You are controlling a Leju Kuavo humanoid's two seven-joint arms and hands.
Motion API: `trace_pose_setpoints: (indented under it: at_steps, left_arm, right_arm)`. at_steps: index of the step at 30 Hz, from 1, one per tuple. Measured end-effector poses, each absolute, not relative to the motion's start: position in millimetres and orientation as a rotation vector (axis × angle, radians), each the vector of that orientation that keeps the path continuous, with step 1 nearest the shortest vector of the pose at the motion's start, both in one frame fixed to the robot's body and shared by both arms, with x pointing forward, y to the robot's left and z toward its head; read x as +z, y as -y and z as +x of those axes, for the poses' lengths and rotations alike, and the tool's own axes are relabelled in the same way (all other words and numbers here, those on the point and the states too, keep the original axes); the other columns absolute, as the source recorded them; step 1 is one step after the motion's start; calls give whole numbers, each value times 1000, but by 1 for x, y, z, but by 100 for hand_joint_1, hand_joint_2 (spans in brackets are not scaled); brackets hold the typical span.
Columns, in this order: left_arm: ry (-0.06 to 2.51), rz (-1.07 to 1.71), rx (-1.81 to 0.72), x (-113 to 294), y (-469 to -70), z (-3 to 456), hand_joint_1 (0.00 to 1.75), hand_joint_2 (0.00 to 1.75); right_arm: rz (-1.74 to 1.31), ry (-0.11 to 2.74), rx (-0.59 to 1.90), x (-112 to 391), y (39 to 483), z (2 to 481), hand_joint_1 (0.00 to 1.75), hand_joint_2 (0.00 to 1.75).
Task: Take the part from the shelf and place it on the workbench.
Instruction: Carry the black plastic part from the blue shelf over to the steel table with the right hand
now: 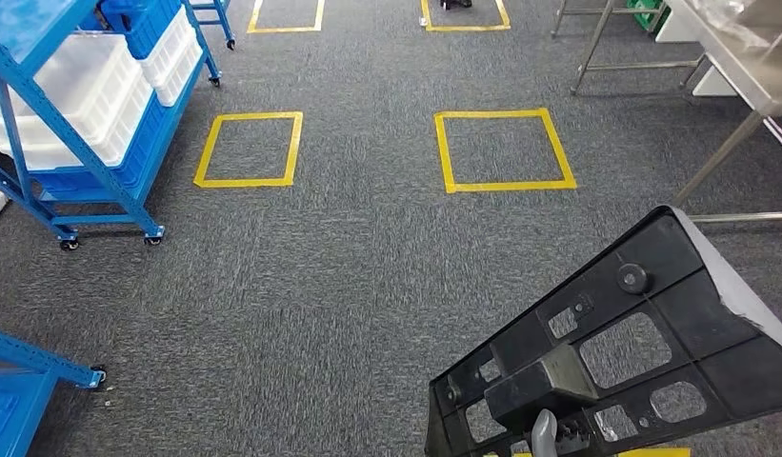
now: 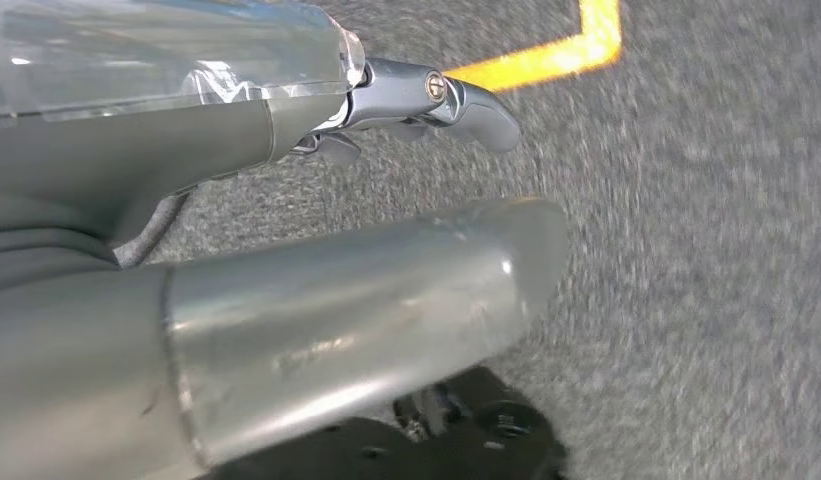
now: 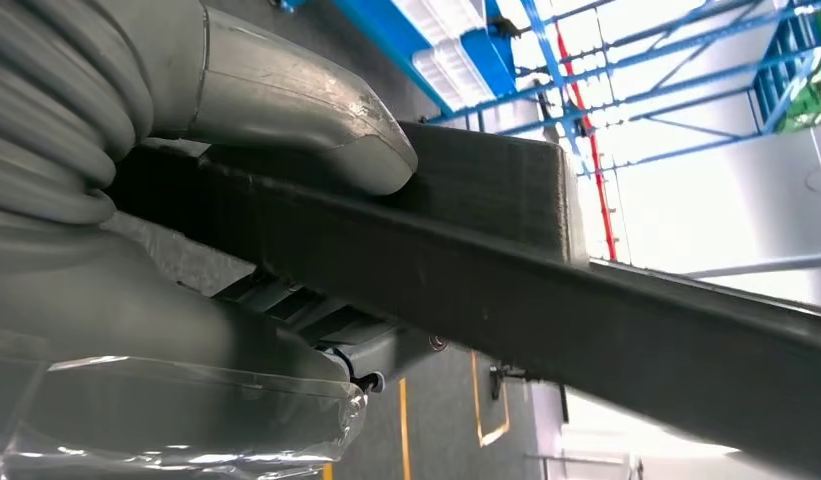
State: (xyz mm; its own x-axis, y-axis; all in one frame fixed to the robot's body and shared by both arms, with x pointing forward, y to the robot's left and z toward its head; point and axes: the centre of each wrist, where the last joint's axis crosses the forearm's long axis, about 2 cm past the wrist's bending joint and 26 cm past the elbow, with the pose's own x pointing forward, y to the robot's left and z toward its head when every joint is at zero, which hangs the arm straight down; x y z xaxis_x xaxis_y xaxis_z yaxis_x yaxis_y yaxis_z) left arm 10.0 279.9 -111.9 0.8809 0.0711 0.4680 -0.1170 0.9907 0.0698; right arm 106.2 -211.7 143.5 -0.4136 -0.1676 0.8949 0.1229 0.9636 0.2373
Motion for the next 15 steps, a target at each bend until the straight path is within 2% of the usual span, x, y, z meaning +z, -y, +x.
trace_pose_setpoints:
  at_steps: [15]
  left_arm:
    - [481,95,96,-112,-278,9,0,0]
  right_arm:
    - [36,1971,-309,143,210,105,175,175]
